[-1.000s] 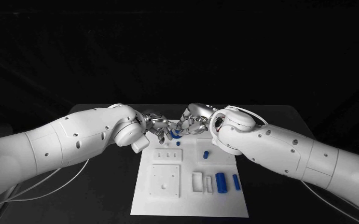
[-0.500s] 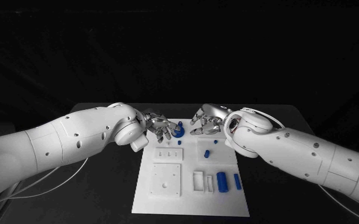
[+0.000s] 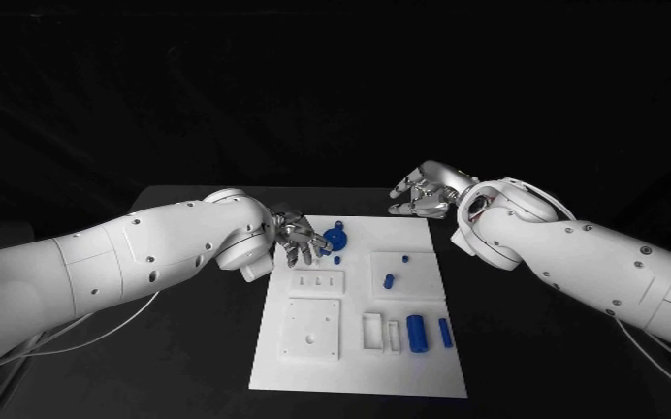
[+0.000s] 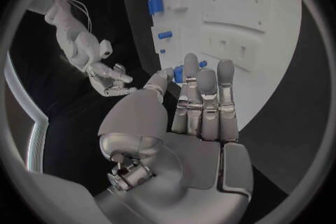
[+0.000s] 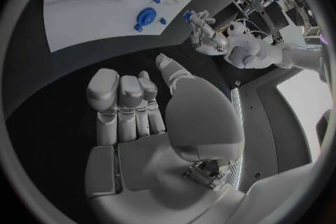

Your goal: Assemble the parts on the task board

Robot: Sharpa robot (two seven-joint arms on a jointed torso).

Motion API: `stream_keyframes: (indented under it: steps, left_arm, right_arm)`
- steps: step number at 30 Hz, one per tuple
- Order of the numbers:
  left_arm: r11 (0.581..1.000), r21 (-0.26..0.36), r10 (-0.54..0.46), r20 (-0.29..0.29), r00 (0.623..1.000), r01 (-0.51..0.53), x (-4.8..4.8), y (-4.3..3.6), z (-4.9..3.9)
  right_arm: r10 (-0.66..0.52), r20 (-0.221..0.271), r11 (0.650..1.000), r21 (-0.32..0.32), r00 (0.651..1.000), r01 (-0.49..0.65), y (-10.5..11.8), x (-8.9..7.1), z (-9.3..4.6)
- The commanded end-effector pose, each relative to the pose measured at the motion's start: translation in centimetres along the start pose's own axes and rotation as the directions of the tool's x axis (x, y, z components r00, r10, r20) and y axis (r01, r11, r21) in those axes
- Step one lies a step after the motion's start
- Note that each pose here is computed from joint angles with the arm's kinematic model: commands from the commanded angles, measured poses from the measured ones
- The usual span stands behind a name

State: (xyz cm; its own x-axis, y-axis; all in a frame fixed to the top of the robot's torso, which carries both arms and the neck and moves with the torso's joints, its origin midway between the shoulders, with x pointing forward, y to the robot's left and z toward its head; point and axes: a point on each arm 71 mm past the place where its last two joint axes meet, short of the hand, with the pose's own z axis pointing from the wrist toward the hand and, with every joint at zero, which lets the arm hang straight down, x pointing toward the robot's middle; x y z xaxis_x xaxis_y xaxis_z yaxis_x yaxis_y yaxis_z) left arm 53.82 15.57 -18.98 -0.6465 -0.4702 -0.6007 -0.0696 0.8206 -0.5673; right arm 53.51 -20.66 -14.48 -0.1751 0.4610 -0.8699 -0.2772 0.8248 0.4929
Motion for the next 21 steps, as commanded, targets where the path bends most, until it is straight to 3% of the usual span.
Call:
stream_keyframes:
  steps: [1, 9, 21]
  left_arm:
    - [0.988, -0.067, 0.139, 0.047, 0.989, -0.136, 0.31, 0.16, 0.17]
    - [0.966, -0.130, 0.226, 0.023, 0.974, -0.222, 2.27, 0.68, 1.27]
    - [0.953, -0.147, 0.268, 0.005, 0.964, -0.264, 3.91, 1.36, 2.56]
  right_arm:
    - [0.088, 0.067, 0.996, -0.020, 0.994, -0.086, 0.0, -1.0, 0.2]
    - [0.135, 0.131, 0.991, -0.037, 0.982, -0.131, 0.7, -3.1, 1.1]
    - [0.149, 0.143, 0.988, -0.047, 0.978, -0.144, 1.5, -3.5, 1.7]
